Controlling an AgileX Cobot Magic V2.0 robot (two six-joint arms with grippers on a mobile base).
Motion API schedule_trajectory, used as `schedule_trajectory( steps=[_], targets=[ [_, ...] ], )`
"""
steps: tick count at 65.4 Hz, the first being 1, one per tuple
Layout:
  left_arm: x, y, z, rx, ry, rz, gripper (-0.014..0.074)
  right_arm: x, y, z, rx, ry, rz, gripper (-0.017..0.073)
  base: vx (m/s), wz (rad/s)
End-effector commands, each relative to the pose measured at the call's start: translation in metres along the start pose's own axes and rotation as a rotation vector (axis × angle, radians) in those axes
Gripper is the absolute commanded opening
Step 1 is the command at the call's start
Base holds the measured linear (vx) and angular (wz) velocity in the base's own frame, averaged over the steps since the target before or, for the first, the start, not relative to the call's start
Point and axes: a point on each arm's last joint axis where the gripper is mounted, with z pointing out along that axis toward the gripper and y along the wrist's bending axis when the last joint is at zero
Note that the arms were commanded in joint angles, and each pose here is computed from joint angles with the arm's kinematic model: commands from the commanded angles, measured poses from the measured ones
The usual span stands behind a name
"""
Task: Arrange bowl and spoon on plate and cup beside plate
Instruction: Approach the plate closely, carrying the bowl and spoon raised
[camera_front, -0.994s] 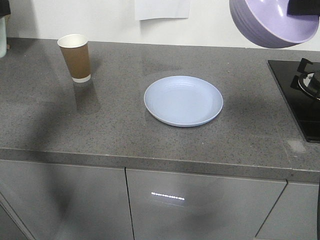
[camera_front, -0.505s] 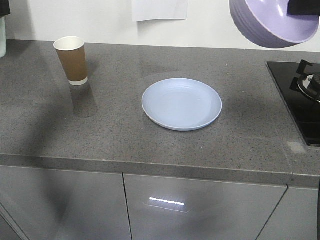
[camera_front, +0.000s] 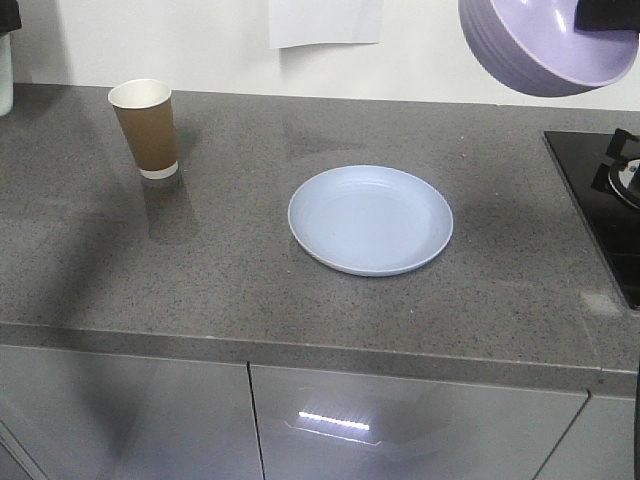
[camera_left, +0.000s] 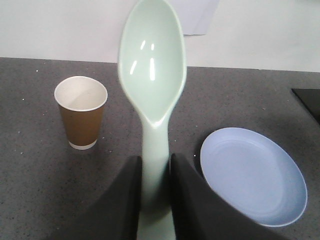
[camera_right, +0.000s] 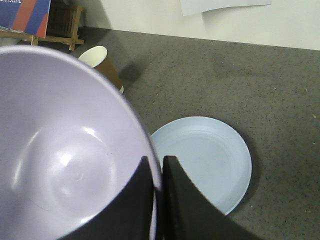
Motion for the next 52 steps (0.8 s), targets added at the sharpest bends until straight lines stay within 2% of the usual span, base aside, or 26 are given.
schedule_trajectory(
  steps=[1,52],
  targets=[
    [-0.0136,-0.0085,-0.0166,0.019,-0.111,0.001,-0.0006,-0.0118,0.0151,-0.0164,-0.014,-0.103,-0.022,-0.0005,0.06,0.03],
    [-0.0136,-0.0085,-0.0166,0.019,-0.111,0.001,-0.0006,-0.0118,0.0151,-0.0164,-0.014,-0.103,-0.022,-0.0005,0.05,-0.01]
  ],
)
